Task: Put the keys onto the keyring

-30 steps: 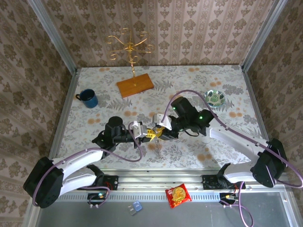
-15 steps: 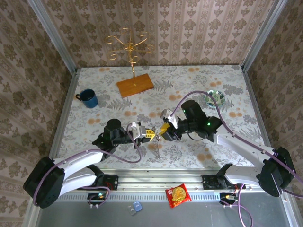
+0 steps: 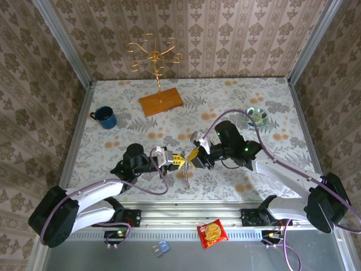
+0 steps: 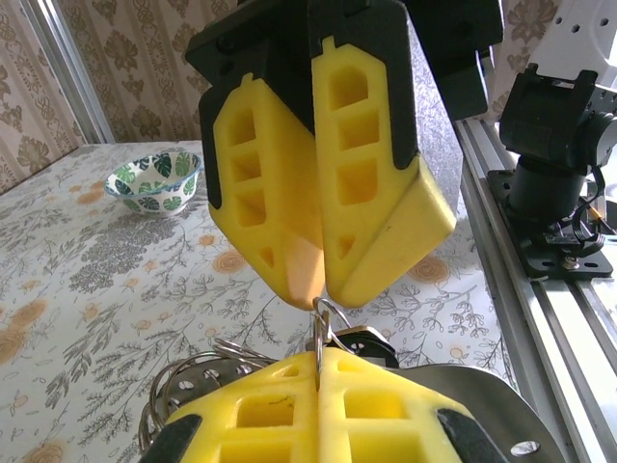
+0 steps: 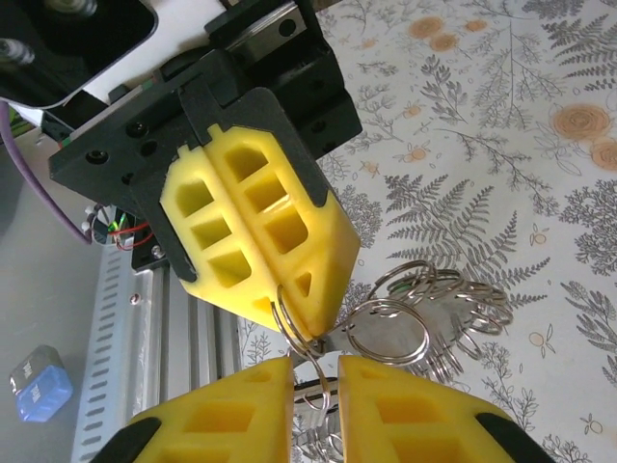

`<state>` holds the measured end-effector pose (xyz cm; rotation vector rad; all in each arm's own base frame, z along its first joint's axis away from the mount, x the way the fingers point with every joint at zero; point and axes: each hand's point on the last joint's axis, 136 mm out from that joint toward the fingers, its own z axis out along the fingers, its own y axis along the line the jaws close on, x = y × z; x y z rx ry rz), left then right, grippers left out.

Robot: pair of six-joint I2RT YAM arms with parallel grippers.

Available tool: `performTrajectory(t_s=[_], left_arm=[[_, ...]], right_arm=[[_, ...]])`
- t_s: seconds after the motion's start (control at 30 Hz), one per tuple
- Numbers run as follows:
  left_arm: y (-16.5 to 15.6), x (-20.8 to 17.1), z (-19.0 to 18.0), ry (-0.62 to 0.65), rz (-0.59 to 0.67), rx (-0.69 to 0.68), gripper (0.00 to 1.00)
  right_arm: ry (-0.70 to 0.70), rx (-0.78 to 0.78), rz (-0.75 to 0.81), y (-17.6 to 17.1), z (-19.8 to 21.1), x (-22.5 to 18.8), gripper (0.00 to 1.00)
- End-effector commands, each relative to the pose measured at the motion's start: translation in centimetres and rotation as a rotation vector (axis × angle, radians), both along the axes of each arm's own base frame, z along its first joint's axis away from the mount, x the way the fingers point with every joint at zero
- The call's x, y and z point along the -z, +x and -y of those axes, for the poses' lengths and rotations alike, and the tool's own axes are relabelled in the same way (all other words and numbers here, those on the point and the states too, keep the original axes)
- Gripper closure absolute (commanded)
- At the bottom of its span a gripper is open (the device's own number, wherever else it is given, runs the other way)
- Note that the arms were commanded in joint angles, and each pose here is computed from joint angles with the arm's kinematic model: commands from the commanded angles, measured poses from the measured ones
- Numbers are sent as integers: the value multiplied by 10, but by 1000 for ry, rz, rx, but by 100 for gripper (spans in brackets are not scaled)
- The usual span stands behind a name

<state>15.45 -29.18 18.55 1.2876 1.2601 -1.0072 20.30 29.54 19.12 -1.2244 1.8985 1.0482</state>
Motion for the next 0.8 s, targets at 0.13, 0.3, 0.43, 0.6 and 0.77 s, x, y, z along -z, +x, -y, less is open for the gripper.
performTrajectory(t_s=[0.13,0.3,0.43,0.6,0.77], left_arm=[[-2,-11,1,-48,22,10,100],[-2,-11,1,-51,23,12,100],[-2,-12,1,-55,26,13,100],[-4,-16,2,-72,30,25,100],[-7,-23,3,-102,30,47,100]], right_arm=[[1,-25,-20,-5,-3,8,83],[2,-37,-27,-6,-4,8,92],[8,-43,-26,-8,-3,6,100],[-21,-14,-31,-4,4,15,100],[0,-39,-123,-4,-1,26,100]])
